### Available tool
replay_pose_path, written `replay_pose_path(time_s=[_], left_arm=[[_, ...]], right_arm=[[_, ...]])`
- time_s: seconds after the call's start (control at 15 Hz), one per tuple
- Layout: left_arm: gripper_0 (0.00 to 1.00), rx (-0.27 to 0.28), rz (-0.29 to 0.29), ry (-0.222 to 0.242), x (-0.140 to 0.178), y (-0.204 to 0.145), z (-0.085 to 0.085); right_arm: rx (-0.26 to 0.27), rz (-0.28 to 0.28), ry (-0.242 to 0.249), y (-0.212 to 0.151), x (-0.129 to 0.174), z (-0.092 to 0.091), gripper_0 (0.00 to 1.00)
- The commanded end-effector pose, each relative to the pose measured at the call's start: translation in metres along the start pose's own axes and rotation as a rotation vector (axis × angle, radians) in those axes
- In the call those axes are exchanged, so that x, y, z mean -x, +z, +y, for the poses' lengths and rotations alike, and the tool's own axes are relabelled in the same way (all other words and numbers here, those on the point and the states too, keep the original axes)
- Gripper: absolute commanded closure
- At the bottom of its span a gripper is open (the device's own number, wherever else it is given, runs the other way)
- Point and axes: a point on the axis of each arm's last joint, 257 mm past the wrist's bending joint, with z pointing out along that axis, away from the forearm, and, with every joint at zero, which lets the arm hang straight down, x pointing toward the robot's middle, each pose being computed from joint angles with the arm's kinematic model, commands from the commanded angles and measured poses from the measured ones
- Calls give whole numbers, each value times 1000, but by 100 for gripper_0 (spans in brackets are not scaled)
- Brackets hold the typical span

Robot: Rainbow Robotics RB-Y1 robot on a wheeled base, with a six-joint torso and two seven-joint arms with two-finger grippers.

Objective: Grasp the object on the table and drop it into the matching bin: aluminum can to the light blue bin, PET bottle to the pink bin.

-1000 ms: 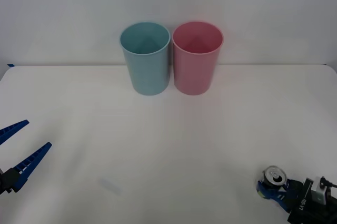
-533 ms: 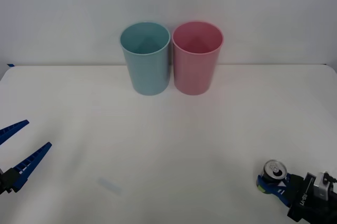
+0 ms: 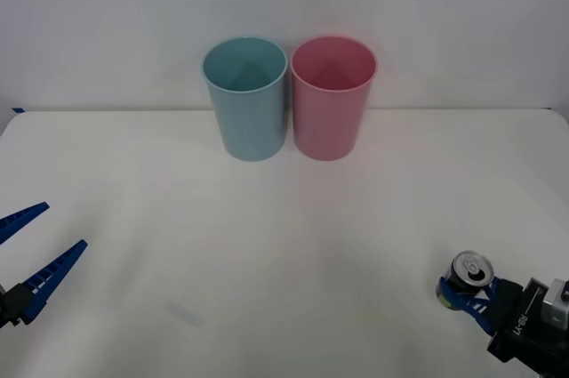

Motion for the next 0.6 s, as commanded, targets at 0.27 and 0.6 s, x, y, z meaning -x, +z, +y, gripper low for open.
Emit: replay_pose_path(time_s=[0.27, 0.6], left_arm=[[0, 0, 0, 0, 0, 0, 0], [0, 0, 0, 0, 0, 0, 0]], right_arm=[[69, -80, 43, 25, 51, 14, 100], [148, -122, 43, 43, 95, 23, 100]])
